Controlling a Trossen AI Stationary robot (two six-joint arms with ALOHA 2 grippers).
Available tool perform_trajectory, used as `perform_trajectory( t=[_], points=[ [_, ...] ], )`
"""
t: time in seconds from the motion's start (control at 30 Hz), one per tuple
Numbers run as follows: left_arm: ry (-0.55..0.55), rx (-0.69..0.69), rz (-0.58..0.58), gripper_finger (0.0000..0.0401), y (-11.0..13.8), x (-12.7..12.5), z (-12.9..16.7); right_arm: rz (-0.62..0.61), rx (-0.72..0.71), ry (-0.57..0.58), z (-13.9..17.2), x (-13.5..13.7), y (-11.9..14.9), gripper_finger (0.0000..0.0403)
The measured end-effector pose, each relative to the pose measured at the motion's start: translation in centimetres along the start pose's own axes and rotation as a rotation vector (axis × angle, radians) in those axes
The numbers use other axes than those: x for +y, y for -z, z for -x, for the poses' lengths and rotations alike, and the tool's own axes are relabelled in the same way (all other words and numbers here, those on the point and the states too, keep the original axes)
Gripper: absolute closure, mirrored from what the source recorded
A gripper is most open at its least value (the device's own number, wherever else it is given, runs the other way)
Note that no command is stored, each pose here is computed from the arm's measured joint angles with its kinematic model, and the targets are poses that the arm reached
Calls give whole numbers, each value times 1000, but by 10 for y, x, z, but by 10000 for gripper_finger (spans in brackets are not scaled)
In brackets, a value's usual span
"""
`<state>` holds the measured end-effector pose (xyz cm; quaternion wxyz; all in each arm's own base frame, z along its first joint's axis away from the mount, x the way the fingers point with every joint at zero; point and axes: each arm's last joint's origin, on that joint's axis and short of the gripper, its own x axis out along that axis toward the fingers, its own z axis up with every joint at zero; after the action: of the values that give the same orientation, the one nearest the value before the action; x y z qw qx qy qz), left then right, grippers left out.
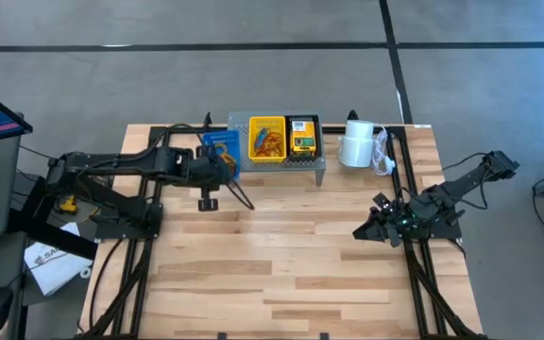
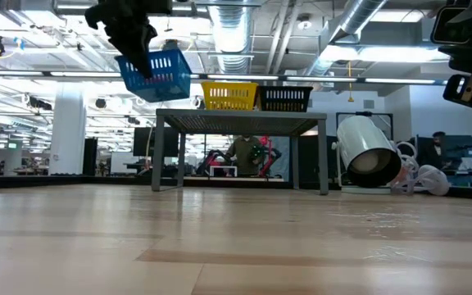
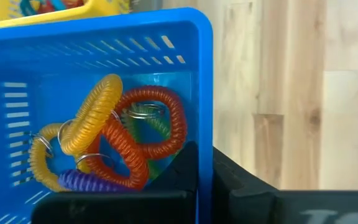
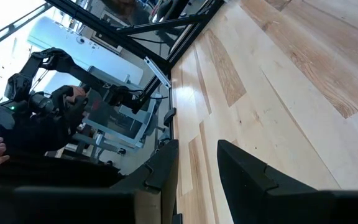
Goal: Pick & Place Office Desk Supplies
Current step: Put the blue basket on the shelf
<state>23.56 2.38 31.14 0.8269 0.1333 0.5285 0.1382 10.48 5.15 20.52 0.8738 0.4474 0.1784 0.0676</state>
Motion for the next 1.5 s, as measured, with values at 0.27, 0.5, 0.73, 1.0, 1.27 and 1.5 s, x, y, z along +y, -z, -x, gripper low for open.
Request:
perform_trajectory(
  t=[0.27, 0.5, 0.73, 1.0, 1.27, 1.5],
  points=[
    [-14, 18, 10, 401, 1, 20, -10, 0, -1, 0, 0, 0, 0, 294],
    [-17, -3, 20, 401, 1, 32, -14, 0, 0, 0, 0, 0, 0, 294],
    [-11, -1, 51, 401, 0, 40, -22, 0, 0, 0, 0, 0, 0, 294],
    [19, 32, 1, 401, -8, 37, -44, 1, 2, 4, 0, -1, 0, 294],
    [31, 11, -8, 401, -9, 43, -47, 1, 2, 4, 0, -1, 0, 294],
    [34, -7, -13, 401, -10, 46, -48, 1, 2, 4, 0, -1, 0, 294]
  ],
)
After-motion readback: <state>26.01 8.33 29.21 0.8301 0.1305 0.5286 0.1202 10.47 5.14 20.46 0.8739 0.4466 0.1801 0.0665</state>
